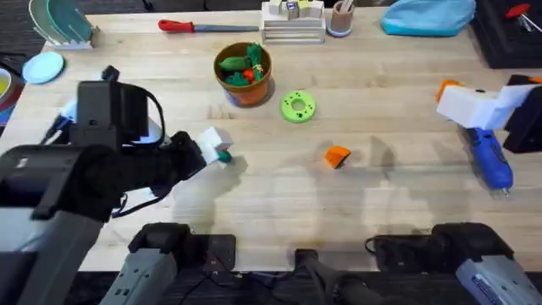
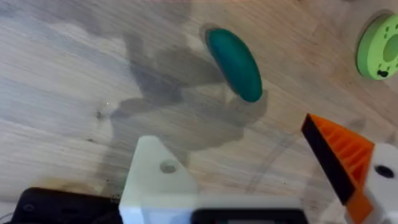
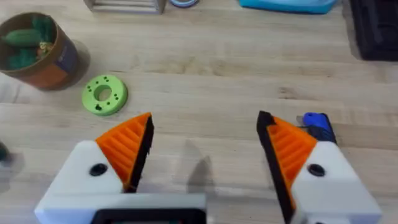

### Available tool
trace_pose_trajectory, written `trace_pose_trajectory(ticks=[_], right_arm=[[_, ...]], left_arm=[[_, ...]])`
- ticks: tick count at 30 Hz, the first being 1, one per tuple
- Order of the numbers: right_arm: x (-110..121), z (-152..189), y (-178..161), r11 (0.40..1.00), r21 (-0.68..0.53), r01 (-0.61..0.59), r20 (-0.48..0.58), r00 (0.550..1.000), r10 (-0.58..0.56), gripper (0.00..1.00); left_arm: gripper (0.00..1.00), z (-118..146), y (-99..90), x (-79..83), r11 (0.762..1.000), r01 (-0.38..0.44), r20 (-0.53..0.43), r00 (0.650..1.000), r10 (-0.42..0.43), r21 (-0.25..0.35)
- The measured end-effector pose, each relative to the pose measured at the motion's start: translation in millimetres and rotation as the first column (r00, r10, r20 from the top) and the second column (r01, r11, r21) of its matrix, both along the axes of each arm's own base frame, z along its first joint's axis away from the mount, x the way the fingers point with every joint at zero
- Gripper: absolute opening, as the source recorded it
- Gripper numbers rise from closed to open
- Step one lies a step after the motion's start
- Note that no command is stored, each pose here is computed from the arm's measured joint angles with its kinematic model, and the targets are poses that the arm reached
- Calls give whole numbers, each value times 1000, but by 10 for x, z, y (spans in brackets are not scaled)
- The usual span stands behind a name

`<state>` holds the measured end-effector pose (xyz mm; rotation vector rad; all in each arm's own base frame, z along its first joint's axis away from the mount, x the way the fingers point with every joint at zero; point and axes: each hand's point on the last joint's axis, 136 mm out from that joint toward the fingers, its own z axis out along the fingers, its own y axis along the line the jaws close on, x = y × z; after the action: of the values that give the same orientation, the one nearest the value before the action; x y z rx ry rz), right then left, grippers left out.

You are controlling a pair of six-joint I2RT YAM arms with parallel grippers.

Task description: Pick up the gripper from the table and insert it into the empty holder that is missing its gripper. Then pick up a screw, insert it into the mounting hole, and use the screwdriver to tighten it. Finally, clean up the table by picking up the vegetable and placing it into the bucket.

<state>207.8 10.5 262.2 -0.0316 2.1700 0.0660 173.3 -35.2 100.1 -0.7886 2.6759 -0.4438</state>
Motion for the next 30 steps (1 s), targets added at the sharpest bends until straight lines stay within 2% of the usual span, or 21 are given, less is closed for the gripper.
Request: trace_pose_trajectory(ticks=[1,2,7,8,11,12,13,16,18,19,22,25,28,30], right_arm=[[6,9,0,1000,0,0,4,1000,0,991],[12,18,0,1000,0,0,9,1000,0,991],[16,24,0,1000,0,0,12,1000,0,990],[16,24,1,1000,0,0,12,1000,0,990],[16,25,0,1000,0,0,12,1000,0,991],[16,24,0,1000,0,0,12,1000,0,991],[16,24,1,1000,0,0,12,1000,0,991],[16,24,0,1000,0,0,12,1000,0,991],[16,24,0,1000,0,0,12,1000,0,991],[15,22,0,1000,0,0,11,1000,0,991],[-5,-6,0,1000,0,0,-3,1000,0,992],[-53,-75,0,1000,0,0,-37,999,0,991],[-130,-173,0,1000,0,0,-88,996,0,991],[-195,-249,-1,1000,0,0,-128,992,0,991]], left_arm=[[995,-26,-7,12,1000,-3,-3,1000,3,-6],[932,-31,-17,31,1000,-7,-3,1000,7,-14],[158,-19,-94,114,998,20,13,1000,-19,-53],[42,-19,-113,111,998,35,13,999,-35,-58],[13,56,-195,122,992,99,37,995,-96,-84],[18,129,-235,148,987,136,64,989,-130,-92],[74,197,-266,176,981,169,91,983,-161,-94],[531,560,-410,291,947,307,222,934,-280,-95],[855,833,-502,353,914,400,318,877,-359,-72],[956,947,-546,368,897,439,356,848,-392,-59],[993,1226,-679,376,831,556,452,739,-499,9],[995,1444,-812,357,750,654,526,606,-596,96],[995,1606,-912,386,691,702,586,491,-645,172],[995,1690,-960,415,666,716,618,431,-658,210]])
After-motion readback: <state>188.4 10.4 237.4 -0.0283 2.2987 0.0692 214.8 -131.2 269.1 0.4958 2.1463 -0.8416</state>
